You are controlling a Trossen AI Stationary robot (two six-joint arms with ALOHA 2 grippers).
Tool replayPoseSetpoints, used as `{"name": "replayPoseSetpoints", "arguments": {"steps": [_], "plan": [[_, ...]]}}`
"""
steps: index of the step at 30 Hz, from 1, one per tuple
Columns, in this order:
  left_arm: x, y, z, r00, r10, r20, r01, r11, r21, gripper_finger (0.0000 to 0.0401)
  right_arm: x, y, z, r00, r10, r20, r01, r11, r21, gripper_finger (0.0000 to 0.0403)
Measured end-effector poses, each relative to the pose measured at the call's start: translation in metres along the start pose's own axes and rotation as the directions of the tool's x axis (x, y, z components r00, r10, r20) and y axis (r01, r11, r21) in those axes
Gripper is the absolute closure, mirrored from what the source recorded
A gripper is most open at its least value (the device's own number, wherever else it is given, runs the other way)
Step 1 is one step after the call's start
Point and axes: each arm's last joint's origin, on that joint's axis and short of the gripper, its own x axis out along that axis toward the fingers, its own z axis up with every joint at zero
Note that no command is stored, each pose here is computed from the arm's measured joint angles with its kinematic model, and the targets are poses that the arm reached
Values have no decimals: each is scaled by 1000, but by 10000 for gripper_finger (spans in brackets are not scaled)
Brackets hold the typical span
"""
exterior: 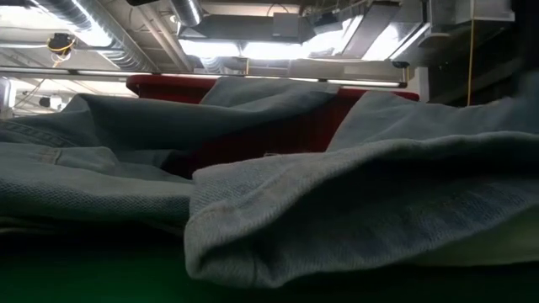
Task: Fold Laundry from Bin
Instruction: Fold the light blue pants
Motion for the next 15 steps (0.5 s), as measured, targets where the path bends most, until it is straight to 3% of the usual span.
{"name": "replayPoseSetpoints", "arguments": {"steps": [5, 12, 15], "plan": [[-1, 1, 0, 1000, 0, -4, 0, 1000, 1, 302, 10, -27, 7, 994, -78, 82, 76, 997, 26, 376], [-22, 9, 2, 999, -5, -33, 5, 1000, -16, 315, 26, -84, 6, 966, -183, 185, 144, 968, 204, 399], [-38, 18, 3, 999, 10, -47, -11, 1000, -15, 315, 34, -107, 3, 954, -189, 231, 128, 958, 256, 394]]}}
